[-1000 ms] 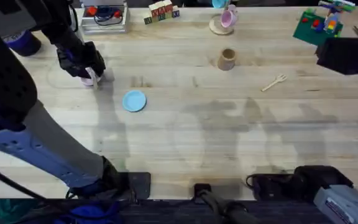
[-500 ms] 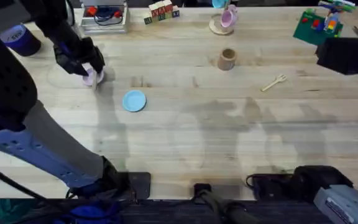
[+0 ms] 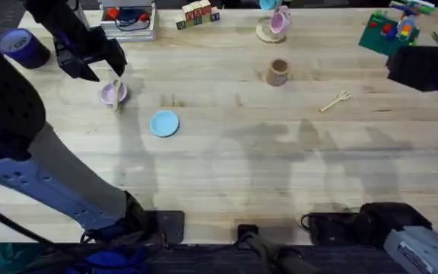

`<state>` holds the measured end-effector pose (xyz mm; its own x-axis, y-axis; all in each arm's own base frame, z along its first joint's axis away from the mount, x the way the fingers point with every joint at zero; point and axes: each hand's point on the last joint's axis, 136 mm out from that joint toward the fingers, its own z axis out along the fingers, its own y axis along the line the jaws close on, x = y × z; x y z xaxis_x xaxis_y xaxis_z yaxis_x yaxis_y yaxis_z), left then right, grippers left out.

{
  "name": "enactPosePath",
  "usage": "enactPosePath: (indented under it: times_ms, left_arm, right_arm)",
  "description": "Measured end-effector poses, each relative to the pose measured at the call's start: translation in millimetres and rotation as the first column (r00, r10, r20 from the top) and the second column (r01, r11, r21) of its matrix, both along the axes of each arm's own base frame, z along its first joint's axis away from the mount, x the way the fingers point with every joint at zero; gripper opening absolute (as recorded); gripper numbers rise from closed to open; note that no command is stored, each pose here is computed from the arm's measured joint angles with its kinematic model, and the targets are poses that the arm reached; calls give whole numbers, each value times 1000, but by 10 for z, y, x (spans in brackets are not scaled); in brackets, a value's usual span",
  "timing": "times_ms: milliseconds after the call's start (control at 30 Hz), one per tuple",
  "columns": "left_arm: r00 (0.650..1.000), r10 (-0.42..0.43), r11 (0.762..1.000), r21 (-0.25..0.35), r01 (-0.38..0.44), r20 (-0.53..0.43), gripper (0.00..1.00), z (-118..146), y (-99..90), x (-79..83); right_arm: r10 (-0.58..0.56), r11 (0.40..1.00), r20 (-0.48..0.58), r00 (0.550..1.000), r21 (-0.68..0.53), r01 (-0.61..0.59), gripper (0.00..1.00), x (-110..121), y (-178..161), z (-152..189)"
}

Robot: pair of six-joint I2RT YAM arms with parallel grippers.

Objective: Pick up a utensil and set it on the pink plate, then put the other utensil in the container.

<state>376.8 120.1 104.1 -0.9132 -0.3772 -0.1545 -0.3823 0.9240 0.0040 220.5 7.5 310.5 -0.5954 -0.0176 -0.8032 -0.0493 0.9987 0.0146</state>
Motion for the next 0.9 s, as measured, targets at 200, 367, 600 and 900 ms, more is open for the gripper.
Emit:
enactPosePath:
  times_ms: [200,367,600,900]
  left_arm:
    - [1000,0,1000,-3,0,1,697,30,-5,2]
    - [1000,0,1000,-6,0,-7,761,28,-12,-17]
    - [1000,-17,1000,4,17,23,788,150,-72,-1]
    - [970,-149,988,62,140,190,807,989,-542,-168]
  right_arm:
    - [0,1000,0,1000,0,0,996,0,-1,0]
    - [0,1000,0,1000,0,0,996,0,-1,0]
    - [0,1000,0,1000,0,0,996,0,0,0]
    - [0,1000,0,1000,0,0,996,0,-1,0]
